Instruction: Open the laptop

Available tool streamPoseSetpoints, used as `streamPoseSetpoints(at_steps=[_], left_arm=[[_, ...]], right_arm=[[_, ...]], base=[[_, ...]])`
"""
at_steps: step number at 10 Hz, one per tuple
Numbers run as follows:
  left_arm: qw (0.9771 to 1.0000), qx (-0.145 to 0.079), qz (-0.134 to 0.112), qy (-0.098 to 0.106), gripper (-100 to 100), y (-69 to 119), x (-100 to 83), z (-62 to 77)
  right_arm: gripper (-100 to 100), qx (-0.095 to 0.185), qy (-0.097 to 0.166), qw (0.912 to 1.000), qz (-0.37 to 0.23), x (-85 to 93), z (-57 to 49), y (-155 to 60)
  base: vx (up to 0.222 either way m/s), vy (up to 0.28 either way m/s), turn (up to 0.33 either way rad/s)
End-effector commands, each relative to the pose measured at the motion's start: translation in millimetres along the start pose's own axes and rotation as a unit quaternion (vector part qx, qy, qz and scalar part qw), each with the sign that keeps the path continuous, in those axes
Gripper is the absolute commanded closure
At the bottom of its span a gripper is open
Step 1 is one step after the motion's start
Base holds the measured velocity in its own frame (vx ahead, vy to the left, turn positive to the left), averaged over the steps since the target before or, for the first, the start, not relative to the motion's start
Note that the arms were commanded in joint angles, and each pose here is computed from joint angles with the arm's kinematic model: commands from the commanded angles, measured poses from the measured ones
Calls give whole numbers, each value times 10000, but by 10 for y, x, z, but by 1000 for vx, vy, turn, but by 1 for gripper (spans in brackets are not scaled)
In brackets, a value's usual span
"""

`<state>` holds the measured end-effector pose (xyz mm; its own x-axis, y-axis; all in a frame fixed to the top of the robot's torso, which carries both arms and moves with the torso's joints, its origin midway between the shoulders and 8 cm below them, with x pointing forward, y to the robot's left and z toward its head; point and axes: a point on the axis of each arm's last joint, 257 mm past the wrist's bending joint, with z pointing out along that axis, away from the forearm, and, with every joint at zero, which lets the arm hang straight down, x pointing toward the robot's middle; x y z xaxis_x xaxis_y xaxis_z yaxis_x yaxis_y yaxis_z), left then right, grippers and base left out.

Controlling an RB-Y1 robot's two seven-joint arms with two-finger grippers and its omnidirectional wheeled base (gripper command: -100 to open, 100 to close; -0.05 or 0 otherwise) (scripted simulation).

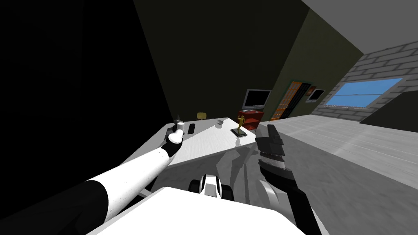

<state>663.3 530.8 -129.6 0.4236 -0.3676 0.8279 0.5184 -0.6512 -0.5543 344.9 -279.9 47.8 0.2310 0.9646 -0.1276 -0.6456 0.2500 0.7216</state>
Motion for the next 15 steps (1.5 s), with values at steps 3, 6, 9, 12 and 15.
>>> streamPoseSetpoints(at_steps=[3, 6, 9, 12, 15], left_arm=[[9976, -327, -561, -225, 100, 246, -34, -18], [9944, -419, -914, -324, 100, 336, -75, -48], [9895, -554, -1255, -455, 100, 474, -151, -89], [9751, -810, -1936, -715, 100, 757, -279, -187], [9751, -810, -1936, -715, 100, 757, -279, -187]], right_arm=[[0, 0, 0, 10000, 0, 0, 0, 0], [0, 0, 0, 10000, 1, 0, 0, 0], [0, 0, 1, 10000, 0, 0, 0, 0], [0, 0, 0, 10000, 0, 0, 0, 0], [0, 0, 0, 10000, 0, 0, 0, 0]], base=[[-18, 79, 49], [-20, 52, 19], [-20, 140, 0], [-5, 87, 31], [-16, 75, -5]])
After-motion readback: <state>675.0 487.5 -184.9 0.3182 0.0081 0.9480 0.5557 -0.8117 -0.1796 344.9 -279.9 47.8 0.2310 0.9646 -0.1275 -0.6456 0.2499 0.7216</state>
